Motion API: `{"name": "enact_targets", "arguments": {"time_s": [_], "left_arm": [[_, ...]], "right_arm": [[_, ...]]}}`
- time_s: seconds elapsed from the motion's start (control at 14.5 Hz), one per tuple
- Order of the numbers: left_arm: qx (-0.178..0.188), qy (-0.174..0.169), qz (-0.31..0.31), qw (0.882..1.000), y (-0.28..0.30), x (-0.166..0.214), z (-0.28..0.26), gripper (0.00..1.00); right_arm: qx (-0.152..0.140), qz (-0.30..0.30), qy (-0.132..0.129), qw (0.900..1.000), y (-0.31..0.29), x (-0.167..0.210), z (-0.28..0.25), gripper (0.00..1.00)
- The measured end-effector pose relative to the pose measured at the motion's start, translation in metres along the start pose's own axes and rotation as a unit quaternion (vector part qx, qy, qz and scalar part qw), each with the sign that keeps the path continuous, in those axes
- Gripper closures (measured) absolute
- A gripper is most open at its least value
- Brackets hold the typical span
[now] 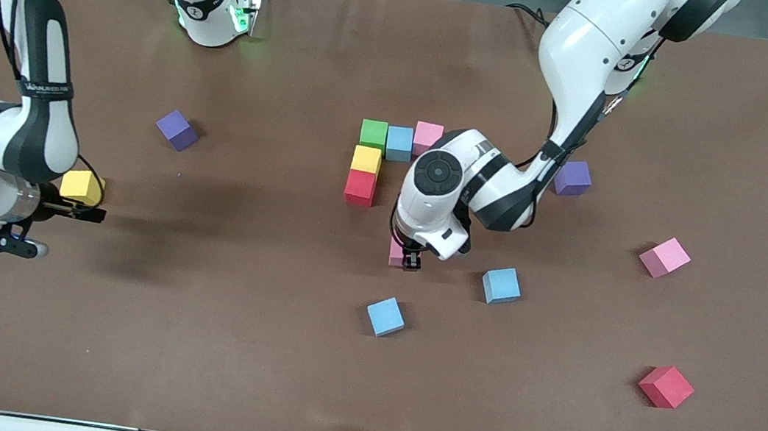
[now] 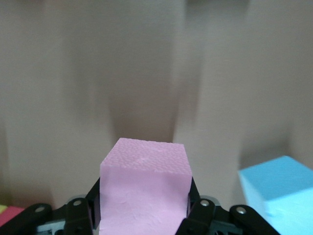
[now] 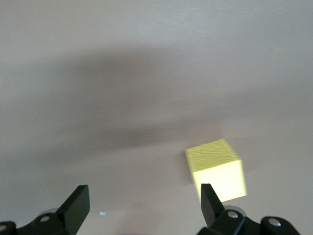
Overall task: Arrange 11 blocks into digit 3
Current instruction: 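Lower red below yellow with the right gripper while the left gripper sets pink, then grasp the yellow block with the right gripper while the left gripper withdraws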
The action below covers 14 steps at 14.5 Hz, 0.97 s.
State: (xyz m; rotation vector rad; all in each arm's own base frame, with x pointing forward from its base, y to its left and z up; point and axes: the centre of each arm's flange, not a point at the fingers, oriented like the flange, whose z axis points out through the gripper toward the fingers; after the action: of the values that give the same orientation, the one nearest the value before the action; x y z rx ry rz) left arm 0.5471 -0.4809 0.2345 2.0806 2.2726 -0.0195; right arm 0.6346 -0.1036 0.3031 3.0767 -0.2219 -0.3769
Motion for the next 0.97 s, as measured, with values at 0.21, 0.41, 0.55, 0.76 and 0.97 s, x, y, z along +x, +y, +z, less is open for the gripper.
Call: {"name": "enact_targets", "arguments": {"time_s": [0.21, 0.41, 0.55, 0.76, 0.97], "left_arm": [[0.008, 0.018, 0.027, 0.999, -0.029, -0.011, 0.016, 0.73], [0.016, 0.026, 0.052, 0.998, -0.060, -0.026, 0.023, 0.74], [0.018, 0.026, 0.062, 0.998, -0.072, -0.033, 0.022, 0.74], [0.018, 0.025, 0.068, 0.997, -0.079, -0.036, 0.020, 0.74], [0.020, 0.022, 0.073, 0.997, -0.086, -0.042, 0.019, 0.74]], "right_arm": [[0.003, -0.052, -0.001, 0.999, 0.041, -0.002, 0.007, 0.00], [0.005, -0.108, 0.011, 0.994, 0.068, -0.004, 0.017, 0.00], [0.002, -0.142, 0.022, 0.990, 0.082, -0.008, 0.038, 0.00], [0.002, -0.172, 0.020, 0.985, 0.097, -0.020, 0.078, 0.00], [0.010, -0.175, 0.003, 0.984, 0.093, -0.030, 0.098, 0.00]]}}
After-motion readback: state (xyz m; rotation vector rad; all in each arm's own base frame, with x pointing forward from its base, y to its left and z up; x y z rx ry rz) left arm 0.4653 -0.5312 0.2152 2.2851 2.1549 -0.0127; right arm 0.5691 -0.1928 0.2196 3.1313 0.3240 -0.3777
